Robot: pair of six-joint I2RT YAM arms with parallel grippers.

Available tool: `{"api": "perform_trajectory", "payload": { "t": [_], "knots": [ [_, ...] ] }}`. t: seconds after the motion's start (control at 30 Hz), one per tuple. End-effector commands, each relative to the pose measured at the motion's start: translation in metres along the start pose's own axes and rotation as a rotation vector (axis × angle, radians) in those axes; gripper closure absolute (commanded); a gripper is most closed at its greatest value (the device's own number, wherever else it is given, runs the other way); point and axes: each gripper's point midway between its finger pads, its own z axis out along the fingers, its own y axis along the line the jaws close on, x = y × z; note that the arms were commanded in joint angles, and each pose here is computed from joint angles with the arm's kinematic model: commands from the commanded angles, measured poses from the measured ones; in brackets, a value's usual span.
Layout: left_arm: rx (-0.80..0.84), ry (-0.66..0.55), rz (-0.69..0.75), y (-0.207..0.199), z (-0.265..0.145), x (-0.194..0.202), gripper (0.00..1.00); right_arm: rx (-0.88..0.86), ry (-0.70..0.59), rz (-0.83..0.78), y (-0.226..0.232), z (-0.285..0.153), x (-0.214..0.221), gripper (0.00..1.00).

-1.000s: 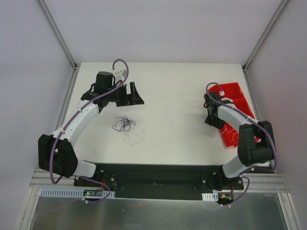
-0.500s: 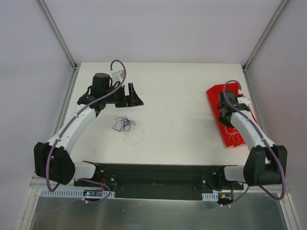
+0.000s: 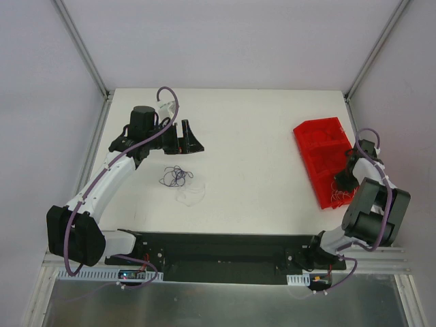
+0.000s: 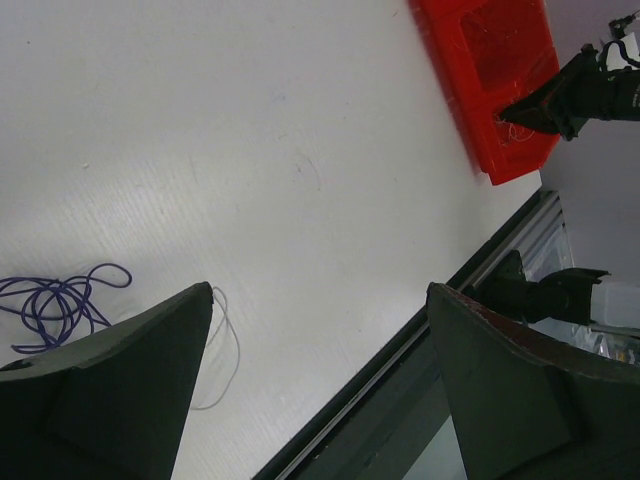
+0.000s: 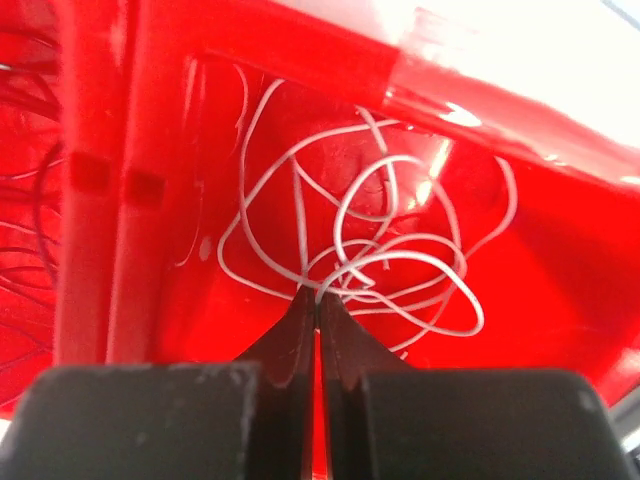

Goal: Untangle the cables

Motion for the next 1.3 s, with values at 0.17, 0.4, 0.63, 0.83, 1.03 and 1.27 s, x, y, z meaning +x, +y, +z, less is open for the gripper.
{"api": "perform_trajectory", "payload": {
  "t": [0.17, 0.4, 0.63, 0.83, 1.03, 1.27],
  "knots": [
    [0.053, -0.028, 0.035, -0.013, -0.004, -0.006, 0.12, -0.146, 0.058, -0.050, 0.020, -0.016, -0.004, 0.80],
    [0.059, -0.025, 0.032, -0.014, -0.004, -0.006, 0.12, -0.147, -0.035, -0.096, 0.002, -0.053, -0.009, 0.62],
    [0.052, -0.026, 0.033, -0.012, -0.003, -0.006, 0.12, -0.152, -0.084, -0.133, -0.005, -0.070, -0.015, 0.51],
    [0.049, -0.026, 0.034, -0.011, -0.003, -0.005, 0.12, -0.189, -0.126, -0.171, 0.001, -0.086, -0.027, 0.36],
    [0.037, -0.023, 0.029, -0.007, -0.001, -0.004, 0.12, -0.186, -0.235, -0.251, 0.011, -0.109, -0.042, 0.23],
    [0.019, -0.017, 0.025, -0.001, 0.003, -0.003, 0.12, -0.198, -0.319, -0.349, 0.031, -0.138, -0.047, 0.20]
  ]
}}
